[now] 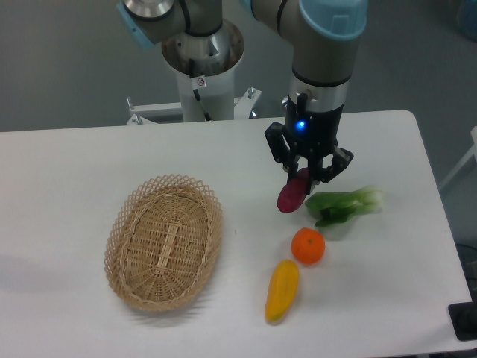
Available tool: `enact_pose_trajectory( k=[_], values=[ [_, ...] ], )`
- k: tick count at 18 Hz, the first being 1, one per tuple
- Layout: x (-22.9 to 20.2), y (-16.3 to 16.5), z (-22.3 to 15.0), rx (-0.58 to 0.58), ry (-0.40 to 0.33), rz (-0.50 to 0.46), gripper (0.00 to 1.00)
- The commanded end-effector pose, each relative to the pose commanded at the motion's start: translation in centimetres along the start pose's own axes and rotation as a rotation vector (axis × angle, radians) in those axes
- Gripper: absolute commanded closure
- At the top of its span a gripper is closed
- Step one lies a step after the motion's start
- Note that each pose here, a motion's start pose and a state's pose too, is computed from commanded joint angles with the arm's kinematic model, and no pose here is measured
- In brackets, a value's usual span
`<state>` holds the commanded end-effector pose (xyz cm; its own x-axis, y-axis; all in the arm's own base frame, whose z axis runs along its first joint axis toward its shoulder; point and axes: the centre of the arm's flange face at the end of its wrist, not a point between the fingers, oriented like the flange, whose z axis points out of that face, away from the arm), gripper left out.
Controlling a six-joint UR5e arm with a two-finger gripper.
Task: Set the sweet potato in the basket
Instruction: 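Carry the held purple sweet potato over to the wicker basket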
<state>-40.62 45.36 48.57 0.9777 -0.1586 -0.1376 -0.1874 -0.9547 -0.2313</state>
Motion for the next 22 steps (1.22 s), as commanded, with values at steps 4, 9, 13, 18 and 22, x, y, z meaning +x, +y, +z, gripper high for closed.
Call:
enact_pose_trajectory(
  k=[4, 9, 13, 18, 22],
  values=[
    [0.2, -0.2, -0.2, 0.000, -0.004, 0.001, 0.66],
    [0.4, -0.2, 1.1, -0.009, 0.012, -0.022, 0.66],
    [1.0, -0.9, 2.3, -0.014, 0.033, -0.049, 0.66],
    [3.9, -4.7, 6.4, -0.029, 0.066, -0.136, 0.66],
    [8.0, -7.8, 10.2, -0.033, -0.007, -0.176, 0.65]
  ],
)
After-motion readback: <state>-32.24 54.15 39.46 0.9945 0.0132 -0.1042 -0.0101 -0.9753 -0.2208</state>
